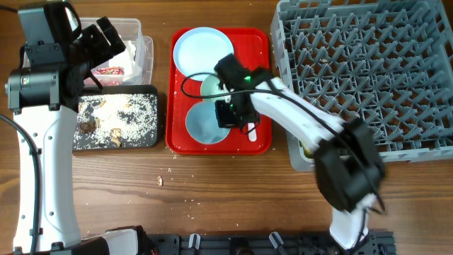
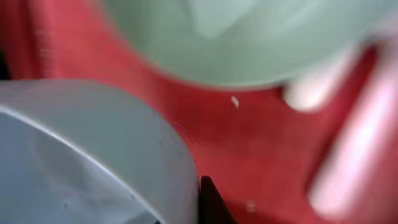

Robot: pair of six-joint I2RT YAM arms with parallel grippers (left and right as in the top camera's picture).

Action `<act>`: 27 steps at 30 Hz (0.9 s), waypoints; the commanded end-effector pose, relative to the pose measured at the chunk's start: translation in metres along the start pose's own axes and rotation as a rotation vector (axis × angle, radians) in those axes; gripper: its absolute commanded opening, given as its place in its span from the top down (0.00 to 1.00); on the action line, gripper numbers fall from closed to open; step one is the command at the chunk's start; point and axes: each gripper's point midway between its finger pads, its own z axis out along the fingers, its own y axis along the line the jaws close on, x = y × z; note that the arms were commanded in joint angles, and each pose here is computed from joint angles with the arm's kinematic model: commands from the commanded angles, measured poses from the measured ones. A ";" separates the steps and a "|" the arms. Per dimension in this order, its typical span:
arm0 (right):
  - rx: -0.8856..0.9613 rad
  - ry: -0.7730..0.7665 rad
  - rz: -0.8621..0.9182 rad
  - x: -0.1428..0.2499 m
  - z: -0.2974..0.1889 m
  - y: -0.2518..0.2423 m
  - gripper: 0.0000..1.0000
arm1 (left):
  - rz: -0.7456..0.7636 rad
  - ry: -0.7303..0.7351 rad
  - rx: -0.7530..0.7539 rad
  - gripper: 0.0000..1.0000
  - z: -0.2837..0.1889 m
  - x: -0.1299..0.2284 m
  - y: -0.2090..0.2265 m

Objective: Sort waste into correct bins and load items into the dishwasher rack

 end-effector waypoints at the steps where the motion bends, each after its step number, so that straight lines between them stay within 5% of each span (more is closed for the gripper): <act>1: 0.090 -0.299 -0.030 -0.027 -0.098 -0.011 0.96 | 0.005 0.000 0.013 0.00 0.000 -0.002 -0.002; 12: 0.850 -0.996 0.401 -0.106 -0.254 -0.181 0.95 | 0.005 0.000 0.012 0.00 0.001 -0.002 -0.002; 19: 1.106 -1.035 0.327 -0.165 -0.247 -0.246 0.96 | 0.005 0.000 0.012 0.00 0.001 -0.002 -0.002; 27: 1.370 -0.944 0.121 -0.203 -0.210 -0.267 0.96 | 0.006 0.000 0.013 0.00 0.001 -0.002 -0.002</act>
